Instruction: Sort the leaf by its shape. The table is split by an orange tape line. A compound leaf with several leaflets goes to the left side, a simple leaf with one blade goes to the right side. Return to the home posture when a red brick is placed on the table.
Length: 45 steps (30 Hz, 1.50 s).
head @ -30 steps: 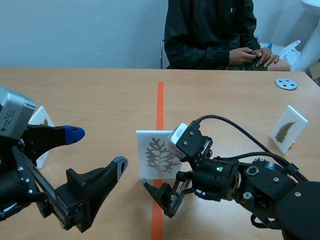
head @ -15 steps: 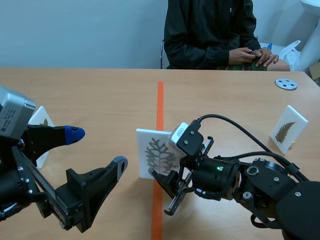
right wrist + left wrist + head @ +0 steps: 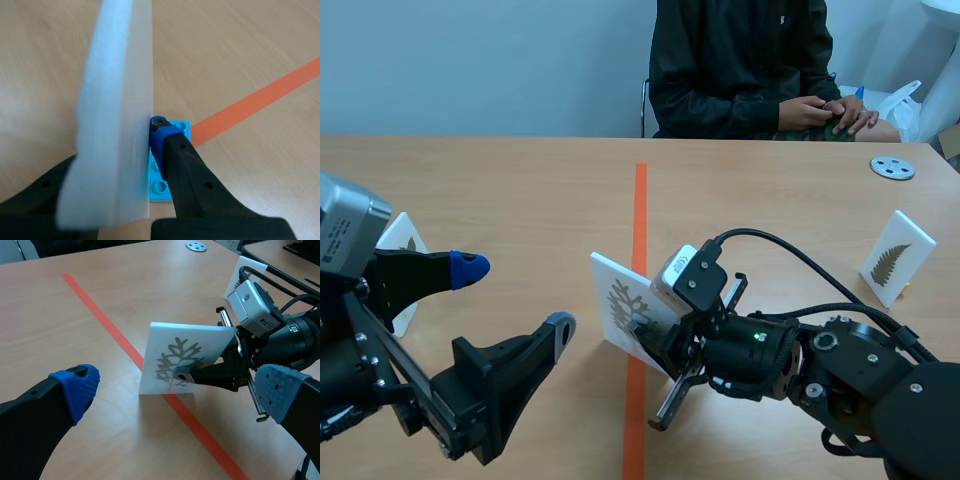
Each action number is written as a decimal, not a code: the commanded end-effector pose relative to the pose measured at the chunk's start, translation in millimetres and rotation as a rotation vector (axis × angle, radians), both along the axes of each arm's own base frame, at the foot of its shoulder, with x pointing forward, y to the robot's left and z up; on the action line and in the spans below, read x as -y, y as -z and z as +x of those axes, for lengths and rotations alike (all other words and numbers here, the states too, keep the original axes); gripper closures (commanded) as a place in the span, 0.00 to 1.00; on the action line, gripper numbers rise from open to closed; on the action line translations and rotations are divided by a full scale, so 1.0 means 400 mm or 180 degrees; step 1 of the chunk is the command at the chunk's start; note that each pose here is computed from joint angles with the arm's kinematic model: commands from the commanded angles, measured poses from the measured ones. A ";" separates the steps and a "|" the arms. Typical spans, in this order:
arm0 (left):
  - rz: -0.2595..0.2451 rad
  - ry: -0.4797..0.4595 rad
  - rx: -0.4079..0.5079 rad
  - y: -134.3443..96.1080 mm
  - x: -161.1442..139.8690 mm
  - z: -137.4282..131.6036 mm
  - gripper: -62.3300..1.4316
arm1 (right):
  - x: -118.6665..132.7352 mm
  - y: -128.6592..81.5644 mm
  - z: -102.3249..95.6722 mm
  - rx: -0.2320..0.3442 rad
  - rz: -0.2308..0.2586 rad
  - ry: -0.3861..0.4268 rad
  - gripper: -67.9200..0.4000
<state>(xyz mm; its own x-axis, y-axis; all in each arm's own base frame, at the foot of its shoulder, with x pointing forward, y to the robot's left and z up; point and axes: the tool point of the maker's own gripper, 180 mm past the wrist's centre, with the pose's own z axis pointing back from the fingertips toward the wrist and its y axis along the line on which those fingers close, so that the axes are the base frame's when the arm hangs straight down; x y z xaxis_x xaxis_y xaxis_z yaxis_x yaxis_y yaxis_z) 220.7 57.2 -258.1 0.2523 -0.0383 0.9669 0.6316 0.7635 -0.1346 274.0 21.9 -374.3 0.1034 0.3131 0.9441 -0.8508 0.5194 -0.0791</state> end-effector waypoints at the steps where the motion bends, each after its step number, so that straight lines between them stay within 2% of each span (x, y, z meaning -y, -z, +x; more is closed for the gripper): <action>1: -0.0041 -0.0015 0.0054 -0.013 -0.004 0.006 0.00 | 0.001 -0.033 0.022 0.0111 0.0094 0.0023 0.98; 8: -0.0041 -0.0015 0.0054 -0.013 -0.004 0.006 0.00 | 0.010 -0.053 0.036 0.0188 0.0180 0.0078 0.98; 18: -0.0041 -0.0015 0.0054 -0.013 -0.004 0.006 0.00 | 0.103 -0.096 0.107 0.0295 0.0243 0.0426 0.98; 23: -0.0041 -0.0015 0.0054 -0.013 -0.004 0.006 0.00 | 0.166 -0.136 0.133 0.0326 0.0388 0.0615 0.98; 26: -0.0040 -0.0015 0.0053 -0.013 -0.004 0.006 0.00 | 0.216 -0.166 0.138 0.0347 0.0550 0.0818 0.98; 29: -0.0040 -0.0016 0.0051 -0.012 -0.004 0.006 0.00 | 0.265 -0.182 0.128 0.0297 0.0711 0.0976 0.98; 34: -0.0040 -0.0016 0.0051 -0.012 -0.004 0.006 0.00 | 0.356 -0.180 0.102 0.0207 0.0843 0.1269 0.98; 40: -0.0040 -0.0016 0.0052 -0.012 -0.004 0.006 0.00 | 0.488 -0.177 0.086 0.0251 0.0762 0.1728 0.98; 45: -0.0041 -0.0017 0.0053 -0.012 -0.004 0.006 0.00 | 0.569 -0.171 0.087 0.0245 0.0597 0.2019 0.98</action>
<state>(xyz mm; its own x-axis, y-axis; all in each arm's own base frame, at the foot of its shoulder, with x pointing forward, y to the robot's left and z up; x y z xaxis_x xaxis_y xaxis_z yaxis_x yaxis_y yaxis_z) 220.7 57.2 -258.1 0.2523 -0.0383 0.9669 0.6316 0.7635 -0.1346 299.5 -207.1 -322.6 0.1984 0.0509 0.9788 -0.3633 0.9313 0.0252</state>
